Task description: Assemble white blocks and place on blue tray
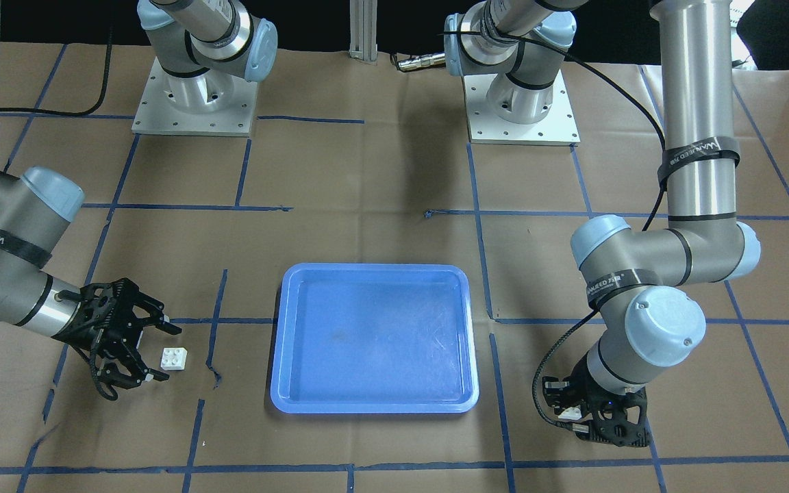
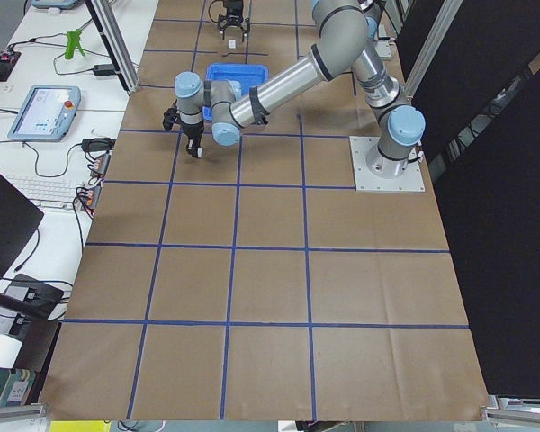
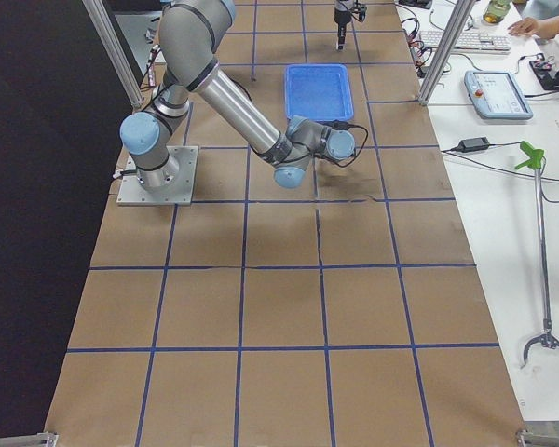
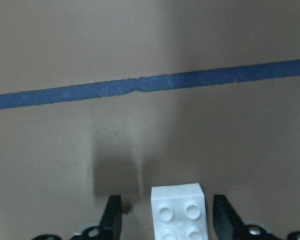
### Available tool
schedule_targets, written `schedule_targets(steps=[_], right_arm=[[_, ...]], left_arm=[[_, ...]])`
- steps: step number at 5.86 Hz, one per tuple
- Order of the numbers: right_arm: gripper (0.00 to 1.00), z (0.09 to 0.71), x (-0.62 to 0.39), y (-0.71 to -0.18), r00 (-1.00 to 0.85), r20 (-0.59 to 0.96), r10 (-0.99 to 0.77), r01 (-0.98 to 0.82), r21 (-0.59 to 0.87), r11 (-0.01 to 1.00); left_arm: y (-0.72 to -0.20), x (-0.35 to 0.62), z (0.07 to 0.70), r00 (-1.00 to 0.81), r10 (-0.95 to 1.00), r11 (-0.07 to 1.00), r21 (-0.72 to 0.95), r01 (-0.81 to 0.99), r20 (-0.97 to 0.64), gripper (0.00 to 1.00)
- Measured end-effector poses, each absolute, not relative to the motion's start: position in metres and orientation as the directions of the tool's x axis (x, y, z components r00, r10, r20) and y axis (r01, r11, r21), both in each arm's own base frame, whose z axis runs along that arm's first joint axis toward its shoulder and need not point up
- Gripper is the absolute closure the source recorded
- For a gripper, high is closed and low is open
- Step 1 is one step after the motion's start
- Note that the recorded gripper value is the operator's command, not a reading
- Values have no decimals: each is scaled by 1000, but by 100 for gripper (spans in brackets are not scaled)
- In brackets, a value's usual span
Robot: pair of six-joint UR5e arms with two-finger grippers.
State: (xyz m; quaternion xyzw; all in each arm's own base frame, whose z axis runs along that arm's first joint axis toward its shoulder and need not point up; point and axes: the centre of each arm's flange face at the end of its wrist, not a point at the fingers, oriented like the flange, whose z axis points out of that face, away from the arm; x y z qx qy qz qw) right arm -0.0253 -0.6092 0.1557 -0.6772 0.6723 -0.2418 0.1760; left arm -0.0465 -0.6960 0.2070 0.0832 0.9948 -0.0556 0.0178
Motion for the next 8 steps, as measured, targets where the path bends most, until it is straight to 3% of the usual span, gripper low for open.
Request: schedule_targets(steps=[2,4,5,6,8], right_arm=[[60,150,-26,-612,8,107,-994,-824,-562,-68],[75,155,-29,-618,13,124,-992,-829,-554,-80],[77,158,-29,-619,12,128,-992,-829,-553,-81],[78,164,-29,-620,7,134,-991,-830,-552,-80],[77,210,-28,-616,-36,157,-987,-844,-534,-54]], left_arm=[[-664,-138,251,-858,508,853,-101,513,-73,100],[-622,-219,241,-483,873,481,-41,876,-74,100],[-605,-248,230,-266,962,265,-19,964,-63,100],[-591,-275,219,-119,992,119,-7,993,-46,100],[-570,-316,203,0,1000,0,-9,1000,-19,85]])
